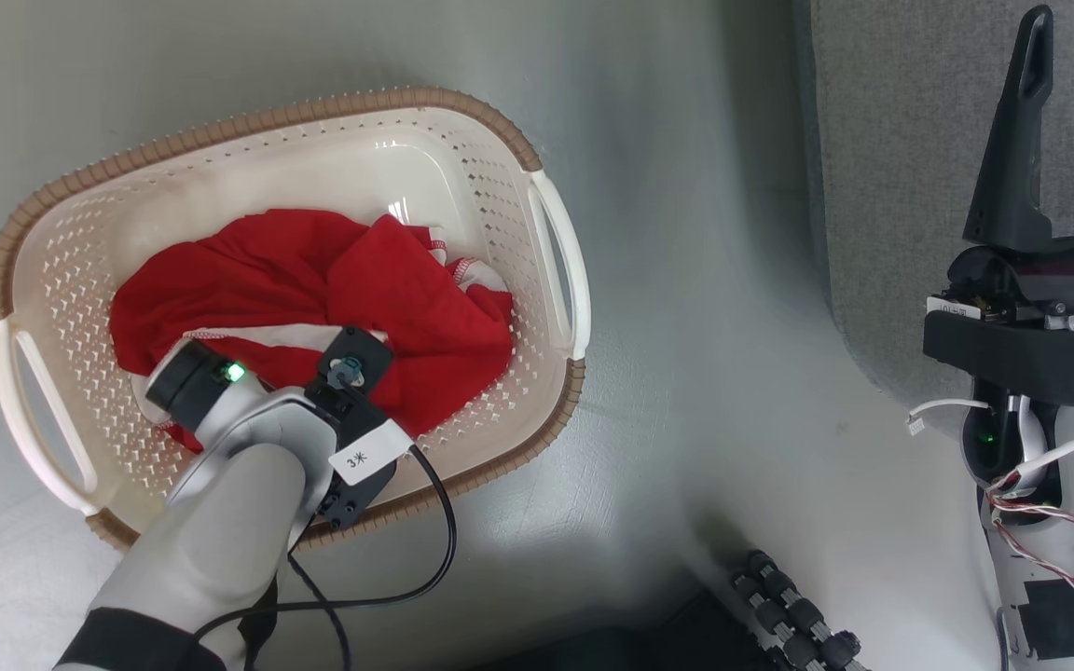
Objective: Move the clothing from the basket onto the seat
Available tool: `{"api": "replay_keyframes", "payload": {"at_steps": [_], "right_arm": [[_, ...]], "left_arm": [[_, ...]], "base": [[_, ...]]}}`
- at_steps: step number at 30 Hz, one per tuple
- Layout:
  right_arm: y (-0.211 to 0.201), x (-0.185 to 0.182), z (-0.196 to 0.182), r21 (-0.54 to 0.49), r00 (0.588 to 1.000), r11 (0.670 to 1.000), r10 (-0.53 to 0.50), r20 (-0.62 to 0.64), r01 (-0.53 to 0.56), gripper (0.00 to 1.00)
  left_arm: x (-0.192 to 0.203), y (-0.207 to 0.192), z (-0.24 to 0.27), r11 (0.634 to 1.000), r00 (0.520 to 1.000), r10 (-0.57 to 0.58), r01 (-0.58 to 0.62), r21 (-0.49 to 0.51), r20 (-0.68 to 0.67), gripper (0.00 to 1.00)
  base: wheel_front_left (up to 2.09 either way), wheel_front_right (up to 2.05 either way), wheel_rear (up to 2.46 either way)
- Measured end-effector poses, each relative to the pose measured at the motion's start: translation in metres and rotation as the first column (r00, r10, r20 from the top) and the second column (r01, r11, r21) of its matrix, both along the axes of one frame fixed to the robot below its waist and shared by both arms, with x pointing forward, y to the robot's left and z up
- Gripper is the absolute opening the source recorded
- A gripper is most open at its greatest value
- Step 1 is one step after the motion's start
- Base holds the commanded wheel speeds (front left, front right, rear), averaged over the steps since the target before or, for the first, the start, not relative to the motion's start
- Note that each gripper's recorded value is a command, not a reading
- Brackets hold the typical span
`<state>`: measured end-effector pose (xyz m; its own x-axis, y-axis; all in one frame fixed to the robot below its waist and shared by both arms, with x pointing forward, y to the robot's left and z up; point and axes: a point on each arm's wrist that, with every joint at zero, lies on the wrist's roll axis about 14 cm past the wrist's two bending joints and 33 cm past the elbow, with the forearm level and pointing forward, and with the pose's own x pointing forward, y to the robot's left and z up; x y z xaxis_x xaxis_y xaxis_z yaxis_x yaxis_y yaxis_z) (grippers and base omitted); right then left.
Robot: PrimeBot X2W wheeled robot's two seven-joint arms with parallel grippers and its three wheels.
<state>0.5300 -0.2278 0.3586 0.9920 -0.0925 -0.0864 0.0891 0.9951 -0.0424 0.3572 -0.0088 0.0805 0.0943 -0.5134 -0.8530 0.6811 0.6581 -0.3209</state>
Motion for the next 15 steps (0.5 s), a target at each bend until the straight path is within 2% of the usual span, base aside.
{"api": "replay_keyframes", "payload": {"at_steps": [8, 15], "right_arm": [[-0.003, -0.001, 0.004, 0.000, 1.000, 1.000, -0.009, 0.001, 0.009, 1.00], [-0.001, -0.001, 0.012, 0.010, 1.000, 1.000, -0.004, 0.011, 0.004, 1.00]], "left_arm": [[0.014, 0.000, 0.010, 0.999, 0.997, 0.043, -0.042, -0.019, 0.058, 0.00], [0.039, -0.001, 0.030, 0.988, 0.982, 0.140, -0.131, -0.080, 0.127, 0.00]], "base": [[0.00, 0.00, 0.00], [0.00, 0.00, 0.00]]}}
